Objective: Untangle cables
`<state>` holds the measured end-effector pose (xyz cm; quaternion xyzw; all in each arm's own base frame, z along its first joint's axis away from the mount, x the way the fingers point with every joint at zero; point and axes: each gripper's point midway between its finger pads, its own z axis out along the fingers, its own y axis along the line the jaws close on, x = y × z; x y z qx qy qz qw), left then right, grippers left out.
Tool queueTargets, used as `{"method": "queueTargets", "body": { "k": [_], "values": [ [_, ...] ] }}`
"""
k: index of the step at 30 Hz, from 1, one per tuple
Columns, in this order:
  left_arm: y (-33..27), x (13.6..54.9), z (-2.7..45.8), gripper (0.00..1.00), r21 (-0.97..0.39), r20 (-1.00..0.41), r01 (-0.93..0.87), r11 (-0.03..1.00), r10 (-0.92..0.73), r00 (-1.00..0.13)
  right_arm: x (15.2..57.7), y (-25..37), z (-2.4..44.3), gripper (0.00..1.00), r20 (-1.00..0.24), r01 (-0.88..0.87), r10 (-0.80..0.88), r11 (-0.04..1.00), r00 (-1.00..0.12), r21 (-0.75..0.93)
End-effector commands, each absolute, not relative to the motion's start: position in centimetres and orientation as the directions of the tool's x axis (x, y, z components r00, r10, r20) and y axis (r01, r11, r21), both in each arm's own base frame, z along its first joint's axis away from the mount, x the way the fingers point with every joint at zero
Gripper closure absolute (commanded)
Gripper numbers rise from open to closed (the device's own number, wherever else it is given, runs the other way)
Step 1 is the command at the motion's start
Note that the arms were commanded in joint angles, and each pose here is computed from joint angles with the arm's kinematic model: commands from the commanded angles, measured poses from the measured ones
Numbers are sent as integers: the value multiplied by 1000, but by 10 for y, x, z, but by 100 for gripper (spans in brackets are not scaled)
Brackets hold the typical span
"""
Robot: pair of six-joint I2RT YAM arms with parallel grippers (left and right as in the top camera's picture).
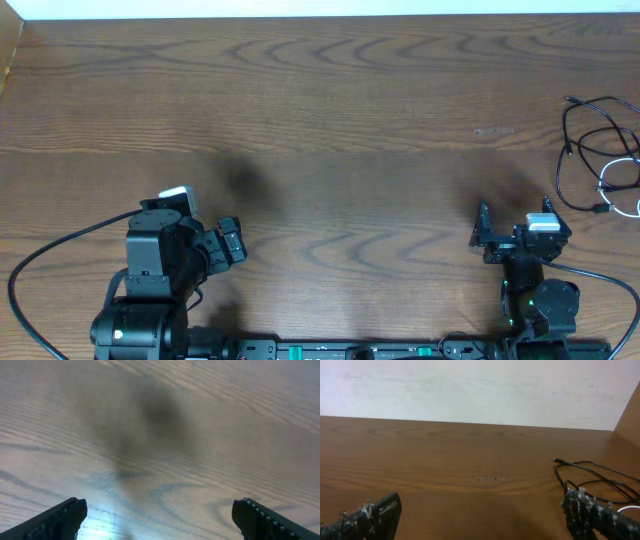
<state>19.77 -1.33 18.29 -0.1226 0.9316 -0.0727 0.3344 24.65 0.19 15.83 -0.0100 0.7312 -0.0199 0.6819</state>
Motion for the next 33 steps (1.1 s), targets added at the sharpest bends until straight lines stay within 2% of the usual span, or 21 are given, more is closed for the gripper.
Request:
{"method": "queueTargets", "body": {
  "k": [1, 7, 14, 23, 28, 33],
  "values": [
    [-9, 195, 187, 2, -177, -652, -153, 972, -233, -722, 246, 1, 158, 1, -996, 14, -52, 998, -71, -53],
    [-9, 208, 190, 2, -102, -802, -32, 994, -102, -588, 246, 1, 158, 1, -996, 14, -52, 998, -71, -53],
    [-10, 216, 166, 2, -108, -905, -6, 994, -100, -413, 246, 1, 158, 1, -996, 14, -52, 998, -71, -53],
    [-10, 237, 166, 2, -113, -985, 28, 993, -108, -135, 246, 1, 158, 1, -996, 14, -52, 998, -70, -53],
    [-11, 246, 171, 3, -52, -998, 42, 998, -51, -23, 246, 1, 158, 1, -996, 14, -52, 998, -70, -53],
    [-8, 246, 161, 2, 43, -998, 32, 999, 44, -54, 246, 1, 158, 1, -996, 14, -52, 998, -71, -53]
  ]
}}
